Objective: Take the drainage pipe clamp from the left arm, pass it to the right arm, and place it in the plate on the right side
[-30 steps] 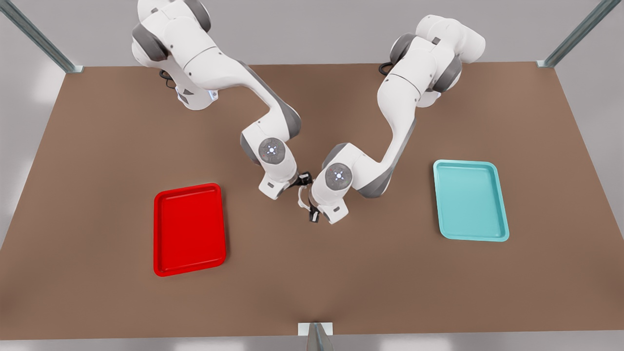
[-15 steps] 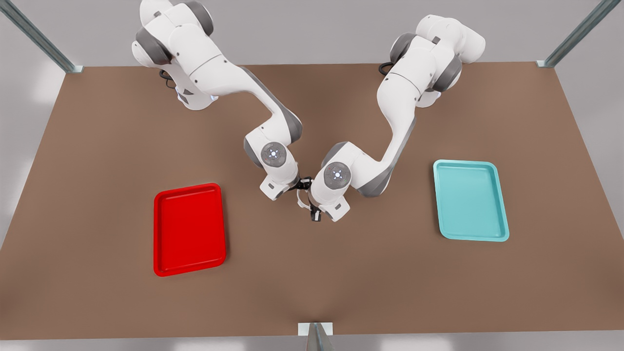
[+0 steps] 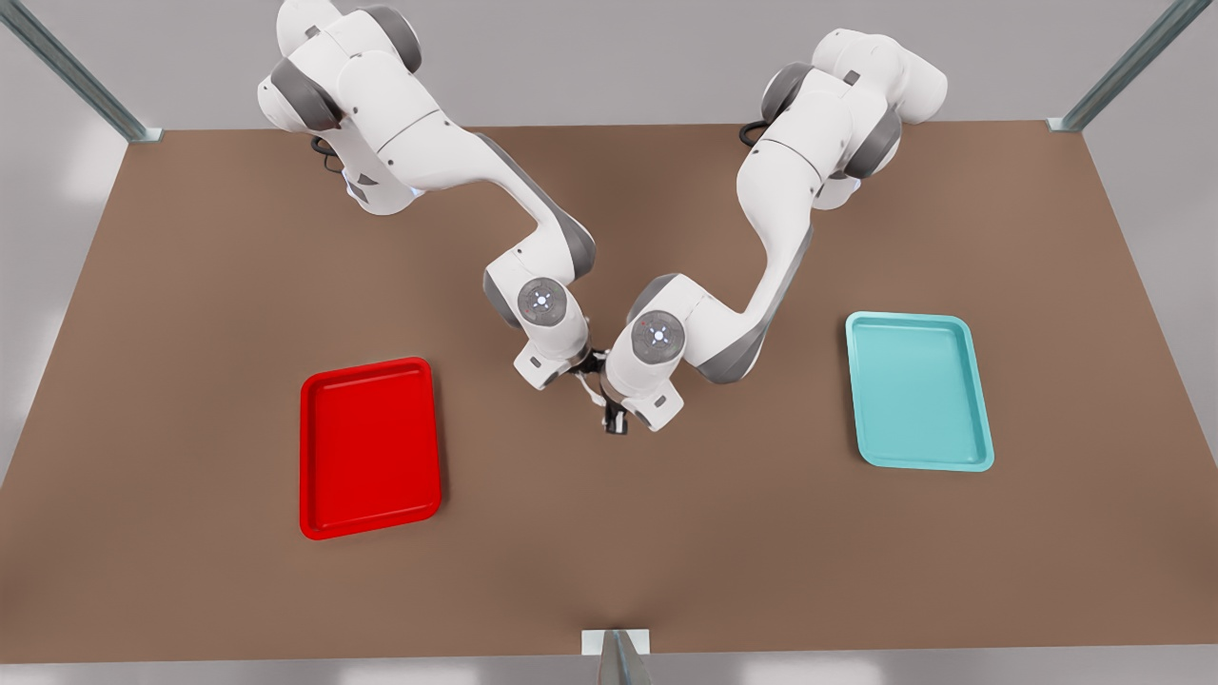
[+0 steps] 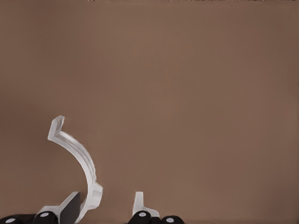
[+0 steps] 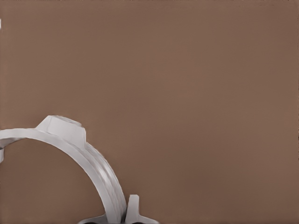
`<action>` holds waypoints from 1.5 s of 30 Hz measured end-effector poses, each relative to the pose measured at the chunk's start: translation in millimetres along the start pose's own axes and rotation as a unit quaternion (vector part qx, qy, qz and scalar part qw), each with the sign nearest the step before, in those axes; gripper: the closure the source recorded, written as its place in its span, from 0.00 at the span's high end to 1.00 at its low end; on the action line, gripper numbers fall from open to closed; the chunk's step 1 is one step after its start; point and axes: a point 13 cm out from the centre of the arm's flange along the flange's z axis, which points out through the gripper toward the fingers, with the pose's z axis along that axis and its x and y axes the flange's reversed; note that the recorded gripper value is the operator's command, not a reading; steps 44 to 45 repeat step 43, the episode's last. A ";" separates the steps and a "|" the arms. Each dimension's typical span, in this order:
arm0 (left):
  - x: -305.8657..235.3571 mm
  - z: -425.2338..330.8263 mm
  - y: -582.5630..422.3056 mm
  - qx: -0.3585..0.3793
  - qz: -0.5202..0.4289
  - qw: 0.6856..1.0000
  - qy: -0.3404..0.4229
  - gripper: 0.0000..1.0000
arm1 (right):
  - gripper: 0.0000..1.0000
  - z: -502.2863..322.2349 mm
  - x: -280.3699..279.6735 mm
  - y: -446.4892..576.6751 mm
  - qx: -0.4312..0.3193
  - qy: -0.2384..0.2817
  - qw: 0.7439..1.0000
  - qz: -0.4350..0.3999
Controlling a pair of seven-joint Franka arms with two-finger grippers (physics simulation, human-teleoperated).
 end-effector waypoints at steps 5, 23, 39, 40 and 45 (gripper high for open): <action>-33.4 -34.3 -24.6 0.006 -0.029 1.000 0.001 1.00 | 0.21 -1.6 -20.6 -21.0 0.006 -0.008 1.000 0.021; -356.1 -306.6 18.5 -0.117 0.283 0.951 -0.048 1.00 | 0.21 -50.2 -172.9 -437.6 0.042 0.009 0.995 0.089; -363.0 -300.5 42.5 -0.176 0.515 0.839 -0.002 1.00 | 1.00 -295.5 -173.6 -372.6 0.083 -0.019 0.995 -0.052; -363.3 -300.6 42.8 -0.177 0.523 0.834 0.000 1.00 | 1.00 -325.0 -153.4 -371.1 0.090 -0.014 0.995 -0.049; -361.7 -301.8 44.8 -0.179 0.546 0.818 0.005 1.00 | 1.00 -353.6 -74.4 -388.5 0.111 0.039 0.993 -0.031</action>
